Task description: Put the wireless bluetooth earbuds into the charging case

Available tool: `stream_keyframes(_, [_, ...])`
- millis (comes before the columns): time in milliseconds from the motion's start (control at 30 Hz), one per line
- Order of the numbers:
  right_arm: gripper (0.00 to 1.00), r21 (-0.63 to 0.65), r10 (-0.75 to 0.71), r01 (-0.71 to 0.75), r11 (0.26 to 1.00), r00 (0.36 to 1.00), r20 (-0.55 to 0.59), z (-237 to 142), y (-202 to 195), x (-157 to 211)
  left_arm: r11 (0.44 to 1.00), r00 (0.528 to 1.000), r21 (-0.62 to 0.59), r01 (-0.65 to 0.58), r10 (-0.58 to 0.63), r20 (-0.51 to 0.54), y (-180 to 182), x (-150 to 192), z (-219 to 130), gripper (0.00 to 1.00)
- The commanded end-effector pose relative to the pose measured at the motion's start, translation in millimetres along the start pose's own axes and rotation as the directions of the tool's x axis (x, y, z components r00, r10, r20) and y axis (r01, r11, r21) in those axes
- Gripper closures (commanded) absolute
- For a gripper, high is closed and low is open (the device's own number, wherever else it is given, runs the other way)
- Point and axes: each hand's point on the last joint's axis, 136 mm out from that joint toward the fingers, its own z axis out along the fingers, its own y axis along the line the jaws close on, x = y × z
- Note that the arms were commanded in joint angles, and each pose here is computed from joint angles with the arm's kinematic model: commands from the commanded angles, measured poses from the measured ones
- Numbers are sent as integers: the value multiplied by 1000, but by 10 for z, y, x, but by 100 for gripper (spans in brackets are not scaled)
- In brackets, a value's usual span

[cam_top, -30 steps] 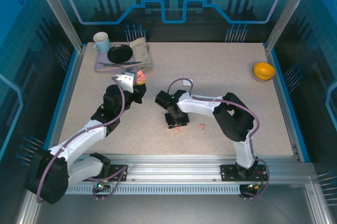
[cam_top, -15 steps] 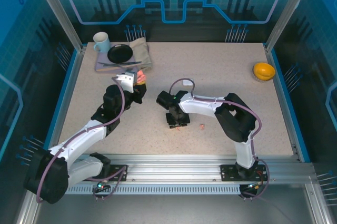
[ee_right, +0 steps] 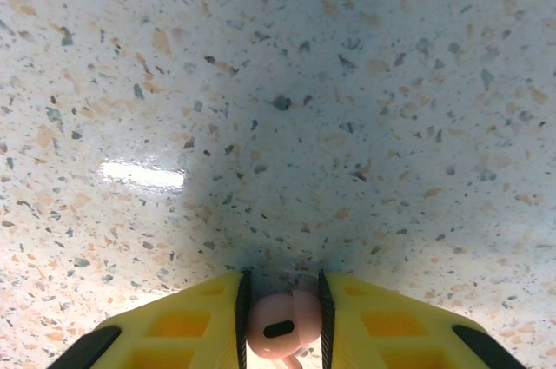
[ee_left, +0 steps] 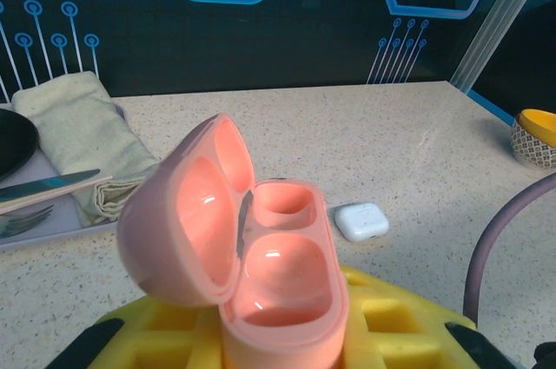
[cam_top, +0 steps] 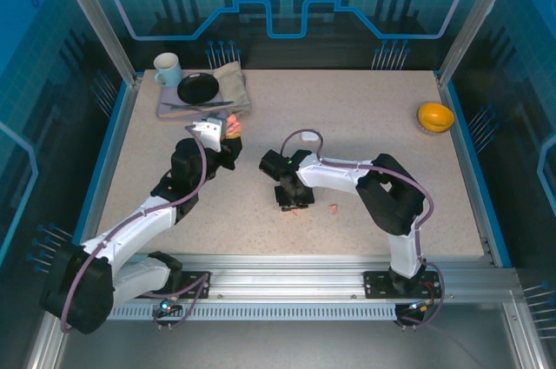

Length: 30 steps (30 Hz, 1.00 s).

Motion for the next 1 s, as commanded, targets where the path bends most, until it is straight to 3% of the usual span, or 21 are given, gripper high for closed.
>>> stream_keyframes(0, [74, 78, 30, -27, 997, 999, -38, 54, -243, 107, 999, 998, 31, 5, -8, 67, -65, -263, 8, 100])
stream_keyframes(300, [76, 50, 64, -63, 997, 998, 0, -39, -263, 79, 999, 998, 41, 5, -8, 63, -80, -250, 11, 100])
stream_keyframes(567, [77, -59, 143, -136, 989, 982, 123, -322, -303, -87, 997, 997, 81, -18, 12, 72, -148, -230, -17, 100])
stream_keyframes(800, [76, -245, 248, -182, 952, 928, 277, -876, -311, -371, 979, 997, 198, -46, 34, 64, -339, -148, -29, 100])
stream_keyframes(967, [76, -386, 329, -166, 907, 852, 407, -1507, -342, -630, 951, 998, 304, -51, 39, 47, -514, -92, -30, 100])
